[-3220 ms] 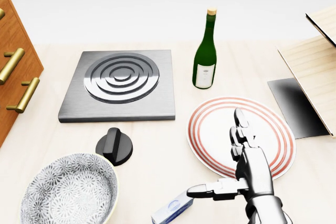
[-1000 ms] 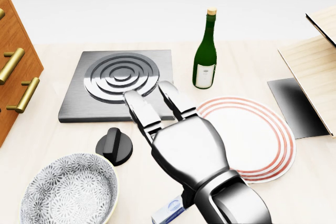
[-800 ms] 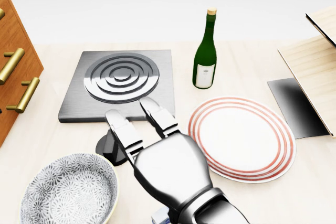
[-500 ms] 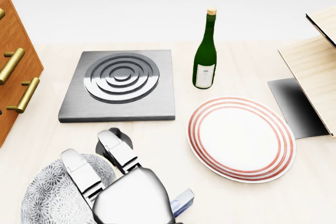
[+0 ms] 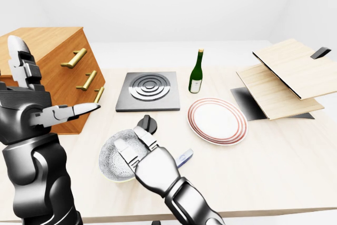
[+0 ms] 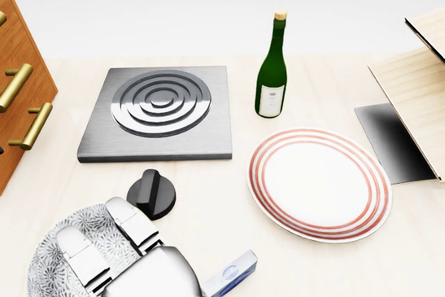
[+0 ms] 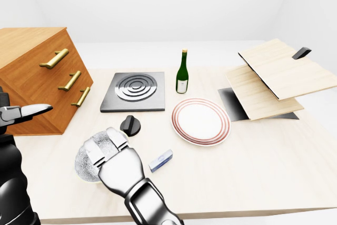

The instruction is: Pick up the akita bowl and put it on the plate.

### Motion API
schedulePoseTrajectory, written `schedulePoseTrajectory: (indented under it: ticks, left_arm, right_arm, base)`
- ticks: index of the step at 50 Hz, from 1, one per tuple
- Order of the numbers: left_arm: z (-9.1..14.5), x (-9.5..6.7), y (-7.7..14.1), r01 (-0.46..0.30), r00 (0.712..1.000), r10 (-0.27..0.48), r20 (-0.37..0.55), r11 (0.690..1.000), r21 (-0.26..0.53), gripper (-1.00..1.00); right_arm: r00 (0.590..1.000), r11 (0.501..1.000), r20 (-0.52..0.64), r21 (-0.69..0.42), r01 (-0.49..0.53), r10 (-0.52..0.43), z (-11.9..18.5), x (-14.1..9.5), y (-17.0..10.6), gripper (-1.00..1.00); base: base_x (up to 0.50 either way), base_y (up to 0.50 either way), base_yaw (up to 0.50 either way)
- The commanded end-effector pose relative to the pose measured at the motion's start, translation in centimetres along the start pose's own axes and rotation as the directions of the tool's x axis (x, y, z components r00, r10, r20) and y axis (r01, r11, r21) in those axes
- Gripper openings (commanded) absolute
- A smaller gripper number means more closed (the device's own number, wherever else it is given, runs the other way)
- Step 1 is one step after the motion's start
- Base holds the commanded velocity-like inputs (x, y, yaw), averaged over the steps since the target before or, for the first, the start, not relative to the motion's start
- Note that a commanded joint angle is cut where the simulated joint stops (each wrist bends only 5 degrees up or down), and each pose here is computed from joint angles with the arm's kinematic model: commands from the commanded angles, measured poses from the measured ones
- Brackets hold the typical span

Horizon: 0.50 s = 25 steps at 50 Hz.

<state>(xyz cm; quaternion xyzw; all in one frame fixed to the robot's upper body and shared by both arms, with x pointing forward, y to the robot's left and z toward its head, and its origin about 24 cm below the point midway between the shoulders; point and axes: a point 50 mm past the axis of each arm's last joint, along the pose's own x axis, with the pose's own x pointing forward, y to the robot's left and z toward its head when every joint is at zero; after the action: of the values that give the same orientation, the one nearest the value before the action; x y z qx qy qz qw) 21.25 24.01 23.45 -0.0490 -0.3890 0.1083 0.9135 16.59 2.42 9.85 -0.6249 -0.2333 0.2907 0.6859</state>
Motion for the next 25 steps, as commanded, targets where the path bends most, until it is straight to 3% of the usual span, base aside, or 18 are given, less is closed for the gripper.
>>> schedulePoseTrajectory:
  ticks: [1, 15, 25]
  left_arm:
    - [0.1, 0.0, 0.0, 0.001, 1.000, -0.001, 0.004, 1.000, -0.004, 1.00]
    - [0.1, 0.1, 0.0, 0.004, 1.000, -0.004, 0.003, 1.000, -0.009, 1.00]
    - [0.4, 0.1, 0.0, -0.001, 1.000, 0.001, 0.016, 1.000, -0.017, 1.00]
  right_arm:
    - [0.999, 0.999, 0.003, -0.001, -0.039, 0.039, 0.0, 0.4, 1.4, 1.00]
    - [0.989, 0.988, -0.007, 0.044, -0.150, 0.150, -1.2, 1.2, 5.2, 1.00]
    - [0.984, 0.981, 0.001, 0.065, -0.180, 0.181, -0.6, 1.4, 6.2, 1.00]
  base:
    - [0.00, 0.00, 0.00]
    - [0.00, 0.00, 0.00]
    - [0.00, 0.00, 0.00]
